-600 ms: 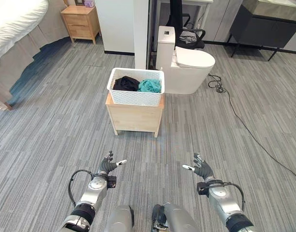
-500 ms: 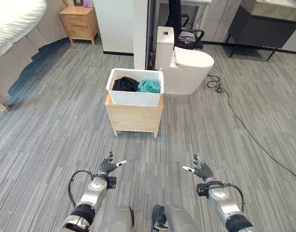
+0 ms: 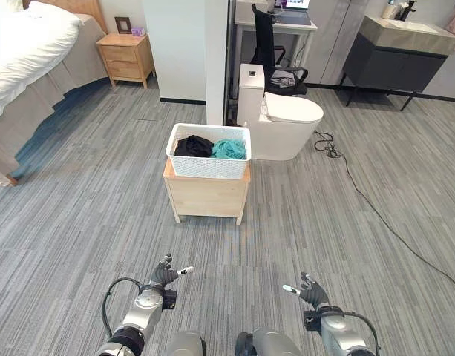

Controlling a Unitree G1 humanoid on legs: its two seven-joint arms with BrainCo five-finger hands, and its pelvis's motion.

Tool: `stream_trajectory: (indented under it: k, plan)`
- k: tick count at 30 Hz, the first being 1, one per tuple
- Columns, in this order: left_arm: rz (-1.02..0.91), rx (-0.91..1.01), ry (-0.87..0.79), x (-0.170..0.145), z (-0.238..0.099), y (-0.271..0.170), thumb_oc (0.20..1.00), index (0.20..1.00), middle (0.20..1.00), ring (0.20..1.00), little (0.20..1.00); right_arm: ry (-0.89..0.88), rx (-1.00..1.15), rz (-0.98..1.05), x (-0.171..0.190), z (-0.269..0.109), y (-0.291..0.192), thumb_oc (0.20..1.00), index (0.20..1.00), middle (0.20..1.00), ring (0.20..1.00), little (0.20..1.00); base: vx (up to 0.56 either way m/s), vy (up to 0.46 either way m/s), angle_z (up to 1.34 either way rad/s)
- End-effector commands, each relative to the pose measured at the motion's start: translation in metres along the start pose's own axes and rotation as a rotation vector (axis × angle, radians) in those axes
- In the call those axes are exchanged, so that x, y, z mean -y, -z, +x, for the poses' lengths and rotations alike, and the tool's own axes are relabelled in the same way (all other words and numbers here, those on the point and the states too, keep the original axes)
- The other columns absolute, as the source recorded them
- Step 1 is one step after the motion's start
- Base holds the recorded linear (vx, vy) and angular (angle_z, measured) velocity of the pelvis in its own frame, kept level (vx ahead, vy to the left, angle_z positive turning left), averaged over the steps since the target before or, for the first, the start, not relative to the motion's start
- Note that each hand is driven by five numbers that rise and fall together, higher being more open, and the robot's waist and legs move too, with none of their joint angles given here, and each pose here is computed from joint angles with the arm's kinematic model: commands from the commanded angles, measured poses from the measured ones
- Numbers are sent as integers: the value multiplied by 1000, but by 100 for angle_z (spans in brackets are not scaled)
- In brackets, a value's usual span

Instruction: Grab the laundry basket,head to the washer,open it,put in the laundry and shut it.

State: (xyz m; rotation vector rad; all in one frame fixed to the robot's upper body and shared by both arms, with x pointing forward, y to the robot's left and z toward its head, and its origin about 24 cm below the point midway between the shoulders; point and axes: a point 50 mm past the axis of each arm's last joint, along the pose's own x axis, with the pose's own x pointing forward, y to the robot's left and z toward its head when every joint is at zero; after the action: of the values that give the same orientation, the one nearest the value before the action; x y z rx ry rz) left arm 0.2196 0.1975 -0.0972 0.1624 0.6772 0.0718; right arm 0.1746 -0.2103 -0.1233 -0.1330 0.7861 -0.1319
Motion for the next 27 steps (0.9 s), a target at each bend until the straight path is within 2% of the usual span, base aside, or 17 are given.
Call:
stream_trajectory:
  k: [1,5,12,20,27]
  plan:
    - [11,93,44,11,1,-18,1000,1000,1000,1000,1000,45,91,71,3,7,-28,1000,1000,1000,1000,1000,61,91,-1]
    - [65,48,62,12,-3,-3,1000,1000,1000,1000,1000,47,43,121,2,7,-18,1000,1000,1000,1000,1000,87,159,-7]
    - [155,54,81,8,-9,4,1000,1000,1000,1000,1000,-19,48,77,-9,6,-20,1000,1000,1000,1000,1000,75,224,-25]
    - [176,32,76,13,-1,1,1000,1000,1000,1000,1000,-32,95,30,-7,4,-24,1000,1000,1000,1000,1000,128,-37,-8]
    - [104,23,71,17,0,1,1000,1000,1000,1000,1000,-69,118,-2,-6,-1,-24,1000,1000,1000,1000,1000,273,-140,45]
